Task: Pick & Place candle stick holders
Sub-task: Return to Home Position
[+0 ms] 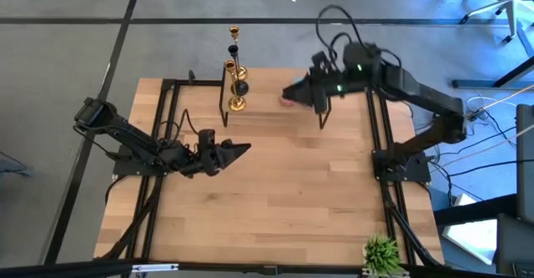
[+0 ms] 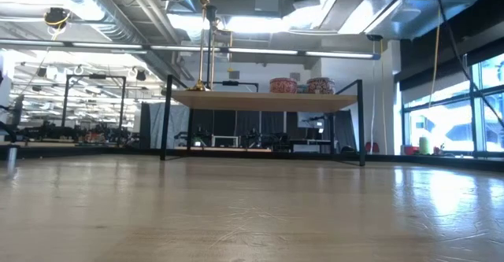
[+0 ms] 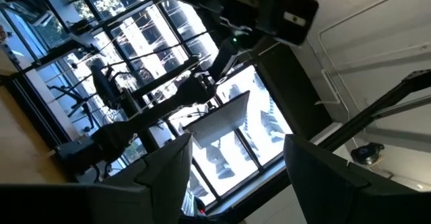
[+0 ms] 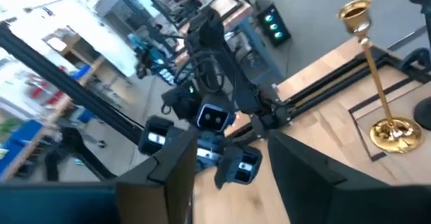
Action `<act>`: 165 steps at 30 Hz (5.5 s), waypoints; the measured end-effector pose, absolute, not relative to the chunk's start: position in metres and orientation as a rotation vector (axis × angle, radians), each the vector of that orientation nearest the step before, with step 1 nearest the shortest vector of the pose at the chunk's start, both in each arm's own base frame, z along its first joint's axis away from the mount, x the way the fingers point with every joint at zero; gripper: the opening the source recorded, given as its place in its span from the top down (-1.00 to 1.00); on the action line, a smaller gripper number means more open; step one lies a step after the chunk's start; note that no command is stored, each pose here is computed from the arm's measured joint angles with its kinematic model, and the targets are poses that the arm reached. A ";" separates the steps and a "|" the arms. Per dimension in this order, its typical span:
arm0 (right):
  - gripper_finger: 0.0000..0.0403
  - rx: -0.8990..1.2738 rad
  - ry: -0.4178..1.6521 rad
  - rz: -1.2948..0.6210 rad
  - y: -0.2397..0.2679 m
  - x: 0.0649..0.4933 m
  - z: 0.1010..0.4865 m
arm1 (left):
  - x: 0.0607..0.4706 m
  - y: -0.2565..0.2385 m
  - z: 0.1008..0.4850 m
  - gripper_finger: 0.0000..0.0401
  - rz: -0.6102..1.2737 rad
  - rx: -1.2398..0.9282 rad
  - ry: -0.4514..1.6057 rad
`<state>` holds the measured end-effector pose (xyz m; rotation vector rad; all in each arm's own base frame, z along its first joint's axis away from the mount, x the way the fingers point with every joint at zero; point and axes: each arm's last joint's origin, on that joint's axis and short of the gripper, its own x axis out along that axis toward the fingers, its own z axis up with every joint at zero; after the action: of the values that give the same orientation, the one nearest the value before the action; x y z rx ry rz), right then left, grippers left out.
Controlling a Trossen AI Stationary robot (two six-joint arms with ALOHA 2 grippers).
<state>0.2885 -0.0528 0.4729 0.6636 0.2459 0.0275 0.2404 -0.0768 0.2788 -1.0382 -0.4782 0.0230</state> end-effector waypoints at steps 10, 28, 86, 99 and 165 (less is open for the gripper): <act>0.53 0.519 0.334 -0.107 0.043 0.276 0.466 | 0.239 -0.077 0.279 -0.14 0.071 -1.036 -0.492; 0.99 0.320 0.477 -0.293 0.137 0.242 0.406 | 0.241 -0.067 0.278 -0.14 0.200 -0.961 -0.522; 1.00 0.318 -0.037 0.049 0.004 0.164 0.297 | 0.248 -0.060 0.268 -0.14 0.232 -1.057 -0.467; 1.00 0.360 -0.003 0.014 0.023 0.139 0.254 | 0.249 -0.055 0.266 -0.14 0.269 -1.060 -0.464; 1.00 0.255 0.099 -0.220 0.001 0.108 0.156 | 0.243 -0.027 0.284 0.99 -0.008 -0.289 -0.312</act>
<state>0.1075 0.0008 0.1564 0.2545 0.0985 -0.2199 0.2431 -0.0267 0.2843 -0.2893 -0.3124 -0.0077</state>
